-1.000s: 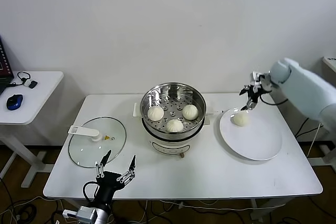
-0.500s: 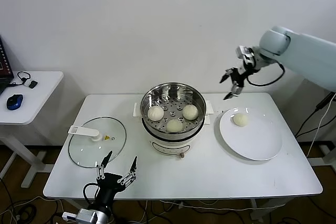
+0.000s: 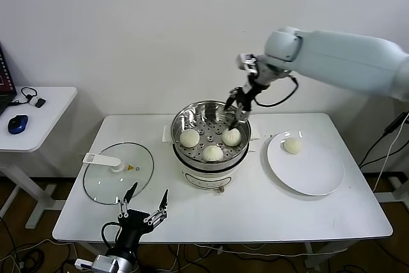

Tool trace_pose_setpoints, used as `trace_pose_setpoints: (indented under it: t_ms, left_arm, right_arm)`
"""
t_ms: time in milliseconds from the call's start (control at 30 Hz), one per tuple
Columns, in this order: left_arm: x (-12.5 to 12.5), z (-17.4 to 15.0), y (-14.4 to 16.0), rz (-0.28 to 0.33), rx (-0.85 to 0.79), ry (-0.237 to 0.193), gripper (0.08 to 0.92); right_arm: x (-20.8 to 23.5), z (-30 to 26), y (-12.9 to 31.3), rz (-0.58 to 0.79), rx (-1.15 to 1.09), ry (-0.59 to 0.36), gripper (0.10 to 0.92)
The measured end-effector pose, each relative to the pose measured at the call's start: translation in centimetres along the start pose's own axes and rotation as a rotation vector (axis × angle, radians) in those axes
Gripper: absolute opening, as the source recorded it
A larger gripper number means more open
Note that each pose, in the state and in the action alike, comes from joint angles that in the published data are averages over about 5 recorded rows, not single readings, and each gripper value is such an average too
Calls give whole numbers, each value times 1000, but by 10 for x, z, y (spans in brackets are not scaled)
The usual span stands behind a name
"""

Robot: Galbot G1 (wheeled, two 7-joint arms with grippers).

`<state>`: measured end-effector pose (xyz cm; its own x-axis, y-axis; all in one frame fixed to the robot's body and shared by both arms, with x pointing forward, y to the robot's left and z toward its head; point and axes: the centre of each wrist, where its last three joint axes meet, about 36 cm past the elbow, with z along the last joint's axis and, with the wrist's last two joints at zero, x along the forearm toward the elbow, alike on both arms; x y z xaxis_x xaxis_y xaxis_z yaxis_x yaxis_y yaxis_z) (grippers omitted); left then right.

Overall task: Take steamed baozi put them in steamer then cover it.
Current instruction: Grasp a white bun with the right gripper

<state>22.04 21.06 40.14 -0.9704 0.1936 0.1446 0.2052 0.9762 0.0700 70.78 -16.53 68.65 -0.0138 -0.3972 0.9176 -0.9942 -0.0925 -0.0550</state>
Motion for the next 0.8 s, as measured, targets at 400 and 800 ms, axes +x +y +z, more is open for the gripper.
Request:
trace_pose_setpoints:
  t_ms: [400, 800]
  left_arm:
    - [1, -3, 2, -6, -7, -6, 823]
    - [0, -4, 5, -8, -17, -9, 823]
  right_arm:
    - [-80, -45, -23, -31, 13, 13, 823]
    - [-126, -55, -39, -2, -15, 21, 823]
